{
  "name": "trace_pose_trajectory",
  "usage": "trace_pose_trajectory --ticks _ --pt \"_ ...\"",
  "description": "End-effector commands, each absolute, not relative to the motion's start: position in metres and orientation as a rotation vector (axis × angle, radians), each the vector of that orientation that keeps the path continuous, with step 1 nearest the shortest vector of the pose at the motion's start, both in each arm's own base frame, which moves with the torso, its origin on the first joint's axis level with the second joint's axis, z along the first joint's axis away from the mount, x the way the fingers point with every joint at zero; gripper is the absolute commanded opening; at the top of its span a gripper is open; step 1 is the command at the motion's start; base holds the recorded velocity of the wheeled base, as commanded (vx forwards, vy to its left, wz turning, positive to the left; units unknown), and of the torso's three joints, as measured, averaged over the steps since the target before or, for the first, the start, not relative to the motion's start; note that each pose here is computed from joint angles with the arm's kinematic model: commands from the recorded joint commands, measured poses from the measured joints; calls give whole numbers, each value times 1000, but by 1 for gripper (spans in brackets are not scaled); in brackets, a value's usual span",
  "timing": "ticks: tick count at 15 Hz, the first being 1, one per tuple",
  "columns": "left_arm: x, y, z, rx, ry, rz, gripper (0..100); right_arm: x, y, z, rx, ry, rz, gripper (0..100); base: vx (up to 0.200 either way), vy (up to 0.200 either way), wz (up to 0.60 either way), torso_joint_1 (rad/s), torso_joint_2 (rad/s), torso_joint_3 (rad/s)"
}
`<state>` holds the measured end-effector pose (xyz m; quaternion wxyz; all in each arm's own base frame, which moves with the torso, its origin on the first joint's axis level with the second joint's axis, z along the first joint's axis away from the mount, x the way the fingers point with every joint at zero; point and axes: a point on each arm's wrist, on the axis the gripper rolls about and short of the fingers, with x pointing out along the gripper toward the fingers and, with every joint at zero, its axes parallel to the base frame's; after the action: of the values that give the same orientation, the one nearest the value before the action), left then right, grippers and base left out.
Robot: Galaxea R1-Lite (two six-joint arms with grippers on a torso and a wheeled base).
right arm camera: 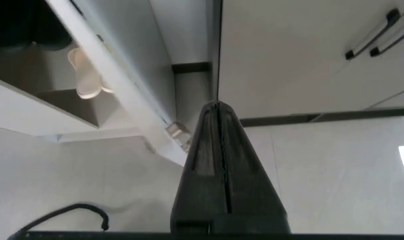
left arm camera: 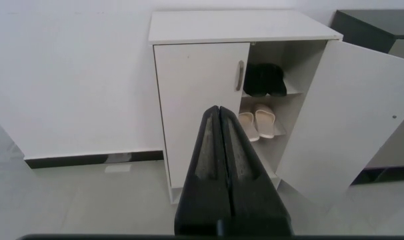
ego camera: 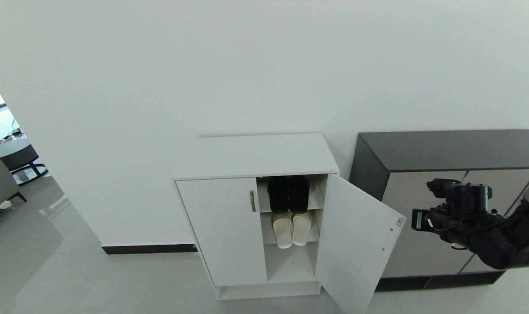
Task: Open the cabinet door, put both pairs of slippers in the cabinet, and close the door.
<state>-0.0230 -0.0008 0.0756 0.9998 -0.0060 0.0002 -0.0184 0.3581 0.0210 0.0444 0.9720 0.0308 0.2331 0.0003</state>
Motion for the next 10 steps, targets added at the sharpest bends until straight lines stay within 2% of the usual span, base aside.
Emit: trace_pose_trajectory --ticks 1,7,10 --pt "-23 -1 76 -12 2 -37 0 360 22 36 60 491 3 0 0 0 0 0 0 0" --pt "-23 -1 76 -12 2 -37 0 363 26 34 58 493 15 0 0 0 0 0 0 0" --pt "-23 -1 76 -12 2 -37 0 352 50 29 40 518 79 0 0 0 0 0 0 0"
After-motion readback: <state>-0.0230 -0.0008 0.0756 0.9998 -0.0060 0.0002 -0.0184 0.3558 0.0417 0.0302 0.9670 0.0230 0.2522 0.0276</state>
